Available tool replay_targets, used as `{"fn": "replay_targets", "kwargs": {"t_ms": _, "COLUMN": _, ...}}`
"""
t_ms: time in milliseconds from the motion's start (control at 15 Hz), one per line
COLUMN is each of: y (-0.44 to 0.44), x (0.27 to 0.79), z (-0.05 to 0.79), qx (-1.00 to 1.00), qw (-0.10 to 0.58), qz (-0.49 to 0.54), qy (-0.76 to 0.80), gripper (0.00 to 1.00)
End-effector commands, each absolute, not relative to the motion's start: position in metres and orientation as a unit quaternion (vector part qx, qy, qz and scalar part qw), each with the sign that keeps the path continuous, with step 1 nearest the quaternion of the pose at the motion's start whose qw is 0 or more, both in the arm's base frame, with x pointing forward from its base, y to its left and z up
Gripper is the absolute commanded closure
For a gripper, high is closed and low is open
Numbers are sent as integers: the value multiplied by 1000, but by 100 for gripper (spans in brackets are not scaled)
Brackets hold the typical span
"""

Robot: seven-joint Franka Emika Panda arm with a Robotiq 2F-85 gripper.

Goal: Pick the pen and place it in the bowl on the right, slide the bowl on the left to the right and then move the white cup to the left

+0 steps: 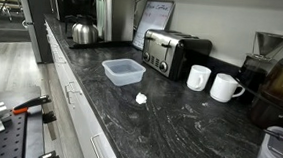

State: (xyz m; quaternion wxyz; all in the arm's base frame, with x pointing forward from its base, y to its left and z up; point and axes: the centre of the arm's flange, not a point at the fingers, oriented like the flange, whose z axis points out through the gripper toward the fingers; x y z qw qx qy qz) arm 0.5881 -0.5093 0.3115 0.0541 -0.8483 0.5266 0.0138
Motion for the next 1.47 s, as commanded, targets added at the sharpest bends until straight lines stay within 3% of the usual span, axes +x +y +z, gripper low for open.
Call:
{"fn": "replay_targets", "kwargs": {"t_ms": 0, "y": -534, "x": 607, "z": 315, "qx": -834, "qw": 77, "qz": 16, "qy": 547, "gripper": 57}}
{"fn": "replay_targets", "kwargs": {"t_ms": 533, "y": -535, "x": 611, "z": 318, "qx": -830, "qw": 86, "qz": 12, "qy": 551, "gripper": 3}}
{"fn": "replay_targets", "kwargs": {"t_ms": 1400, "y": -508, "x": 630, "z": 300, "qx": -848, "qw": 124, "qz": 55, "qy": 513, "gripper": 0}}
